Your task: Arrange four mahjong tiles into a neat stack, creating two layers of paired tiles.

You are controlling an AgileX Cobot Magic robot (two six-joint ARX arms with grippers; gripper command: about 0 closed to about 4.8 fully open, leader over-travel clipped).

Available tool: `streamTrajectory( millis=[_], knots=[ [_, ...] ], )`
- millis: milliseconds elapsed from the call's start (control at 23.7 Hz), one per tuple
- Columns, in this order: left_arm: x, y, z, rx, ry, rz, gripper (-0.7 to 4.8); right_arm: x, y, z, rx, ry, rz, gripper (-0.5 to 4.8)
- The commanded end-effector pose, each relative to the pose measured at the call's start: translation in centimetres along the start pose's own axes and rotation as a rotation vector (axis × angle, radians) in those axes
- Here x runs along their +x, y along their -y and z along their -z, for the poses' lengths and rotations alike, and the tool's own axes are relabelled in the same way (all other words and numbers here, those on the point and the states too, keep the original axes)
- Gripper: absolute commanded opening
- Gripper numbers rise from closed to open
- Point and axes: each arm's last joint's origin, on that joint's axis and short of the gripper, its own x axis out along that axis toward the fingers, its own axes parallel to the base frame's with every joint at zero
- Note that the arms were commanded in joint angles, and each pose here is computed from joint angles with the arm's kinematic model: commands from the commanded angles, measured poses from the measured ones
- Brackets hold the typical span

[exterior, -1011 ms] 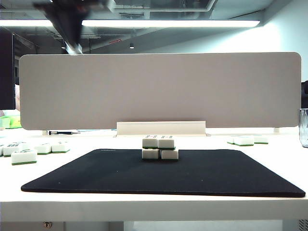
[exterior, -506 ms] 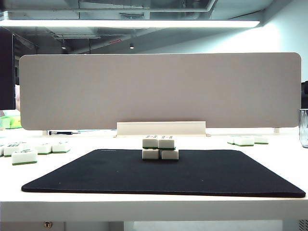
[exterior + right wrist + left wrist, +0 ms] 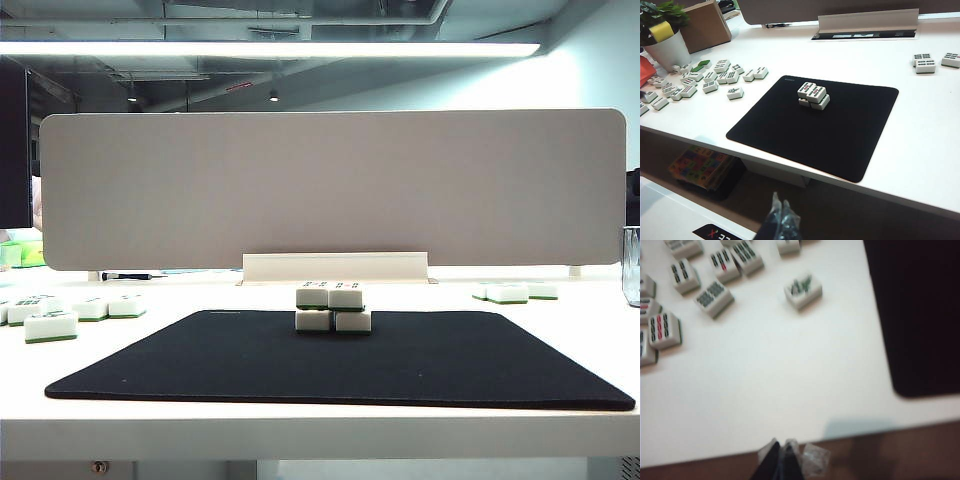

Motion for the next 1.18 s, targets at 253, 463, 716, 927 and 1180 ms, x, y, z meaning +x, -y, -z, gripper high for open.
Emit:
streamTrajectory(
  millis=[253,463,716,927,1180],
  knots=[
    [-2.5,-0.5,-0.2,-0.115,0.417,0.008,-0.05,-0.3,-0.1,0.1,-0.016,0.028,-0.005,-0.01],
    [-2.3,-0.5,-0.3,-0.124,0.432,-0.006,-0.05,-0.3,-0.1,0.1,-0.016,0.028,-0.005,-0.01],
    [2.3,0.1,1.7,-0.140,0.428,-0.085,-0.05,-0.3,-0.1,0.1,-0.016,0.027,-0.005,-0.01],
    [5.3,-0.3,3.3,-0.169,0.450,-0.031,-0.05,-0.3,-0.1,0.1,-0.016,0.027,-0.005,-0.01],
    [6.2,-1.1,5.6,-0.212,0.479,-0.087,-0.05,-0.3,-0.1,0.1,-0.016,0.028,-0.006,-0.01]
  ],
)
